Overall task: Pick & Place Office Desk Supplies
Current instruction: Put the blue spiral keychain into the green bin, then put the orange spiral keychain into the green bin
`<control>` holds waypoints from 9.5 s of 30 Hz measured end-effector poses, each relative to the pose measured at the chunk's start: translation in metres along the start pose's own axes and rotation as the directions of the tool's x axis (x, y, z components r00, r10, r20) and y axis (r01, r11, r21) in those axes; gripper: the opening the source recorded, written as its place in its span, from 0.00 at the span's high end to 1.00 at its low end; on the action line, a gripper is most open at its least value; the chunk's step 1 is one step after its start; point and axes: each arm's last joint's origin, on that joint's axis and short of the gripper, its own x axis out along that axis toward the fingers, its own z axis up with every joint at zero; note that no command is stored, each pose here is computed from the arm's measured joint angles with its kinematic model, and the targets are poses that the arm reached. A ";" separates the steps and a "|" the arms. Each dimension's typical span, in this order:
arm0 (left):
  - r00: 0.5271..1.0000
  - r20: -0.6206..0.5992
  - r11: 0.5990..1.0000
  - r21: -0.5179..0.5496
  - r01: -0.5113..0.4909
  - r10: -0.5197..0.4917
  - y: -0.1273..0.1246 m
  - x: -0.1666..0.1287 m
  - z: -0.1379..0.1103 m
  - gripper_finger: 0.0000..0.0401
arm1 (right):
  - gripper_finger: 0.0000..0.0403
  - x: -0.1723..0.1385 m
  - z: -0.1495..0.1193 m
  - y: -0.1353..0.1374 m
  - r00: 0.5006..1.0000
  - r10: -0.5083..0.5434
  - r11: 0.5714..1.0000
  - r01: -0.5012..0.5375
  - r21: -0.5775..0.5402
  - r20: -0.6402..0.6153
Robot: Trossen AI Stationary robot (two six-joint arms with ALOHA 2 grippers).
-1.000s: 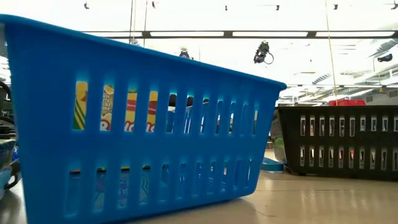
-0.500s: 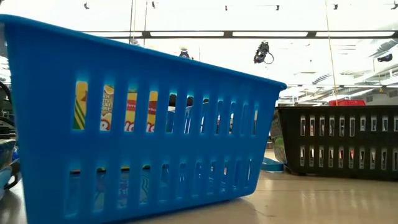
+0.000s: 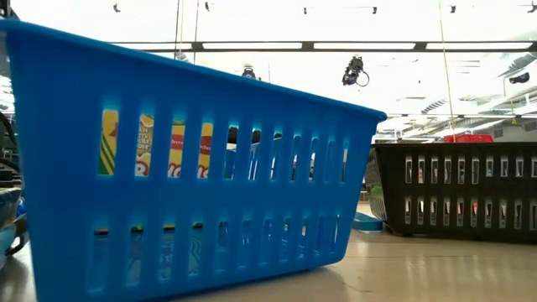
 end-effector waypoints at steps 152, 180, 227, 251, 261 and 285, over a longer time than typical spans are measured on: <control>0.990 -0.016 0.983 -0.113 -0.144 0.143 0.038 0.054 -0.084 0.20 | 1.00 -0.026 -0.021 -0.194 0.935 0.090 0.991 -0.050 -0.124 0.342; 0.979 0.019 0.973 -0.113 0.203 -0.202 0.062 0.159 -0.086 0.20 | 1.00 -0.026 -0.017 -0.187 0.918 0.137 0.984 -0.083 -0.159 0.371; 0.963 -0.268 0.998 0.050 0.046 -0.031 0.000 0.131 -0.061 0.94 | 0.47 -0.024 -0.023 -0.189 0.951 0.043 0.997 -0.021 -0.076 0.308; 0.655 -0.750 0.936 -0.162 -0.314 0.090 -0.057 0.007 -0.088 0.94 | 0.53 -0.021 -0.058 -0.199 0.995 -0.086 0.994 0.090 0.070 -0.050; 0.607 -0.792 0.887 -0.327 -0.325 -0.069 -0.079 -0.022 -0.088 0.94 | 0.53 -0.021 -0.062 -0.198 0.993 -0.076 0.989 0.087 0.119 -0.095; 0.617 -0.787 0.883 -0.311 -0.352 -0.031 -0.087 -0.024 -0.096 0.45 | 0.53 -0.026 -0.083 -0.200 0.928 -0.172 0.959 0.234 0.159 -0.330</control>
